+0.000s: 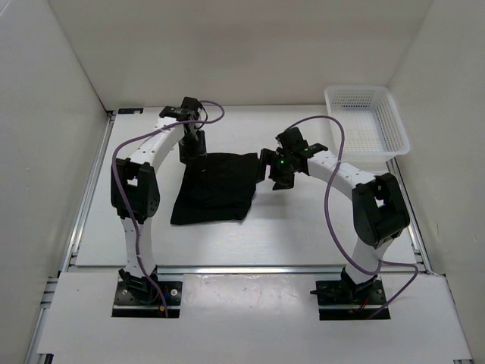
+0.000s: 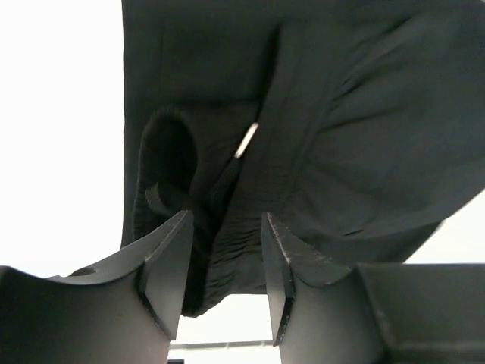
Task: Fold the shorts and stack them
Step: Fold the shorts
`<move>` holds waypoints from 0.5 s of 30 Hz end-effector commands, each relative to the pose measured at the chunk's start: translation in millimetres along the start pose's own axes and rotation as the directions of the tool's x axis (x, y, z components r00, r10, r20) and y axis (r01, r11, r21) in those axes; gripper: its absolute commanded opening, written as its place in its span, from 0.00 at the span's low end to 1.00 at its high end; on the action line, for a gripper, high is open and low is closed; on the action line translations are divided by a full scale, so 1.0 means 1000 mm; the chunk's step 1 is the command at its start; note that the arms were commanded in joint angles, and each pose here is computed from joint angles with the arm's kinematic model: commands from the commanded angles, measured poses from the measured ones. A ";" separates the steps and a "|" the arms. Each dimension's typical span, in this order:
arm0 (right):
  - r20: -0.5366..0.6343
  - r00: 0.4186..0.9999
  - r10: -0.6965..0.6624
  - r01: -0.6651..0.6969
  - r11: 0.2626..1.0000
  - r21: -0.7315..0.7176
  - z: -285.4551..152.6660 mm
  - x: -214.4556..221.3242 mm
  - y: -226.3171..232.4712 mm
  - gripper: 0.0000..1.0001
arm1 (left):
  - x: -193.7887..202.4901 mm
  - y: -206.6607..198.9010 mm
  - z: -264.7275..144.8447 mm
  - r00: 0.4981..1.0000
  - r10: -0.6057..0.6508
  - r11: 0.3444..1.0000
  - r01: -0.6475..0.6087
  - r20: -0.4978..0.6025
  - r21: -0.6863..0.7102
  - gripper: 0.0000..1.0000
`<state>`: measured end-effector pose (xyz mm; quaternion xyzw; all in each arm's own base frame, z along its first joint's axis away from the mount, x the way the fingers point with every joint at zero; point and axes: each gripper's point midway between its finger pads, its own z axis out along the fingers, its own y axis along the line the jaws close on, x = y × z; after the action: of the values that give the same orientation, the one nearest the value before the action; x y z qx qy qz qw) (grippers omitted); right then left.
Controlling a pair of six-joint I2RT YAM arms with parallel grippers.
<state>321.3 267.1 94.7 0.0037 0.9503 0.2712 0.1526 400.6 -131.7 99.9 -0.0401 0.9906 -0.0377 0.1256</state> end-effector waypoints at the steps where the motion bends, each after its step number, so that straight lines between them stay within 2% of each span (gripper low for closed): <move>1: 0.015 1.000 0.013 -0.013 0.999 -0.041 0.001 -0.009 0.007 0.86 | -0.023 -0.008 -0.010 0.998 -0.017 1.000 0.018 0.065 -0.016 0.53; 2: 0.021 1.000 0.022 -0.021 0.999 -0.038 0.000 -0.012 0.004 0.86 | -0.033 -0.020 -0.013 0.996 -0.007 1.000 0.006 0.090 0.010 0.54; 4: 0.010 0.999 0.035 -0.035 0.999 -0.025 0.002 -0.008 -0.004 0.86 | -0.030 -0.028 0.007 0.999 0.013 1.000 -0.013 0.032 -0.010 0.60; 6: 0.025 0.999 0.042 -0.041 0.999 -0.027 -0.004 -0.011 -0.006 0.85 | -0.040 -0.041 0.010 0.998 0.027 1.000 -0.027 0.048 0.002 0.65; 8: 0.030 0.998 0.050 -0.050 0.998 -0.024 -0.008 -0.011 -0.010 0.85 | -0.039 -0.050 0.028 0.999 0.038 0.999 -0.039 0.020 0.012 0.68; 15: 0.041 0.996 0.081 -0.081 0.997 0.002 -0.019 -0.008 -0.034 0.85 | -0.039 -0.056 0.052 1.000 0.016 1.000 -0.016 -0.020 0.019 0.70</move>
<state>325.3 233.7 79.3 0.0520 0.9528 0.2634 0.1421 446.2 -183.1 33.8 -0.0219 0.9954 -0.0261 0.0893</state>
